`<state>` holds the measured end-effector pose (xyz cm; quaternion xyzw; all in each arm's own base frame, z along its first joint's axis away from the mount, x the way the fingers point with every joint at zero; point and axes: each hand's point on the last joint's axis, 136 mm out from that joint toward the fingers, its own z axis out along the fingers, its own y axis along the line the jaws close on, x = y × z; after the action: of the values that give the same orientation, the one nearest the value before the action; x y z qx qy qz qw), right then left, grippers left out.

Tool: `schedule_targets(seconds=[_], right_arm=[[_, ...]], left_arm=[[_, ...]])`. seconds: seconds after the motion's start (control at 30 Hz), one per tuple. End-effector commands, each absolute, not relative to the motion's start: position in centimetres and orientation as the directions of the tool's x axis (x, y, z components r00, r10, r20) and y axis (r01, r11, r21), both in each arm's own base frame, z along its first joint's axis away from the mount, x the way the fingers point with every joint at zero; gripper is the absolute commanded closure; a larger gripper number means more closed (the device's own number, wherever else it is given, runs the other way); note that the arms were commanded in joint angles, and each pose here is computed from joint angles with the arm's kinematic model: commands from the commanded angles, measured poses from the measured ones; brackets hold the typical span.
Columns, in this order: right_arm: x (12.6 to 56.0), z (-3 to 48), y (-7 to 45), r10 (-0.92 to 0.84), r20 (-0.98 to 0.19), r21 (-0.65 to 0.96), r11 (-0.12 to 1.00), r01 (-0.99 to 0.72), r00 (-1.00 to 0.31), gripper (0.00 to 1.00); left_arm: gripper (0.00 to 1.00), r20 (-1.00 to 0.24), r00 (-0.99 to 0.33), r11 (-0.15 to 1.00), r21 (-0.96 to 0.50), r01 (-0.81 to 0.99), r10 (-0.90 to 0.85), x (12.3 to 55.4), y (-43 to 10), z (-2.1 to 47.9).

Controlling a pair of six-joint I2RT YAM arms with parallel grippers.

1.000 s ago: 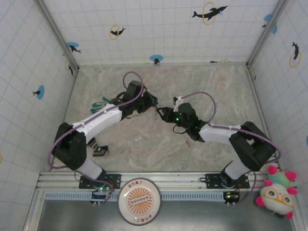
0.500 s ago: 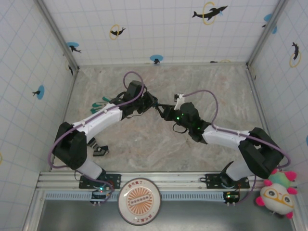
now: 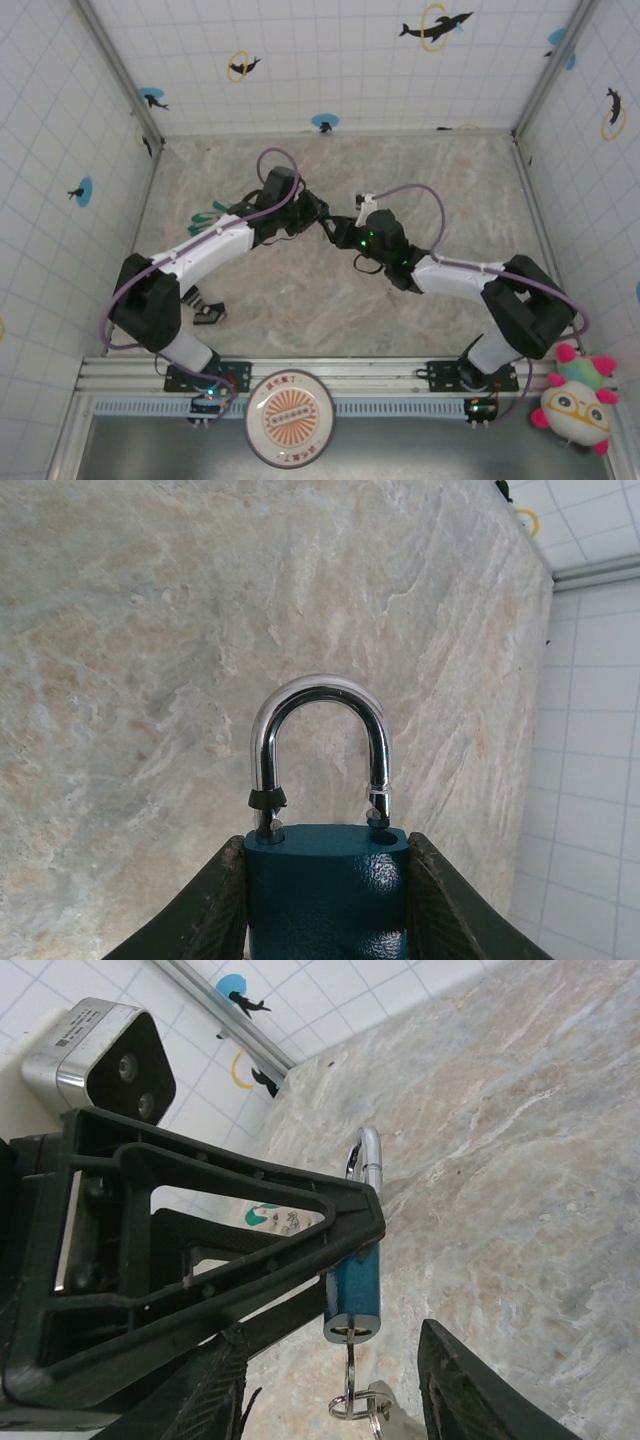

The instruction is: Unlock with the key

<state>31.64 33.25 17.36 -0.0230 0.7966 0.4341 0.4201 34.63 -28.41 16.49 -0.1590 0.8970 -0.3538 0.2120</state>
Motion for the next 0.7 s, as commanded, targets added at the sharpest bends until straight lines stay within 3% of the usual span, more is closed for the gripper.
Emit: schedule_targets(seconds=[0.0,0.3,0.6,0.67], right_arm=[[33.1,19.1,33.7,0.362,-0.713,0.665,0.621,-0.416,-0.600,0.53],[34.9,19.1,33.7,0.383,-0.711,0.669,0.625,-0.402,-0.589,0.59],[35.1,18.4,33.4,0.374,-0.707,0.671,0.622,-0.403,-0.600,0.89],[34.9,18.2,33.2,0.360,-0.712,0.663,0.627,-0.408,-0.603,0.94]], left_arm=[[1.00,-0.274,-0.853,0.654,-0.750,-0.100,-0.444,35.1,-29.1,19.1],[1.00,-0.252,-0.863,0.629,-0.772,-0.094,-0.438,34.5,-29.6,19.5],[1.00,-0.254,-0.862,0.629,-0.772,-0.093,-0.439,34.3,-29.4,19.3],[0.89,-0.261,-0.858,0.637,-0.765,-0.095,-0.441,34.5,-29.1,19.2]])
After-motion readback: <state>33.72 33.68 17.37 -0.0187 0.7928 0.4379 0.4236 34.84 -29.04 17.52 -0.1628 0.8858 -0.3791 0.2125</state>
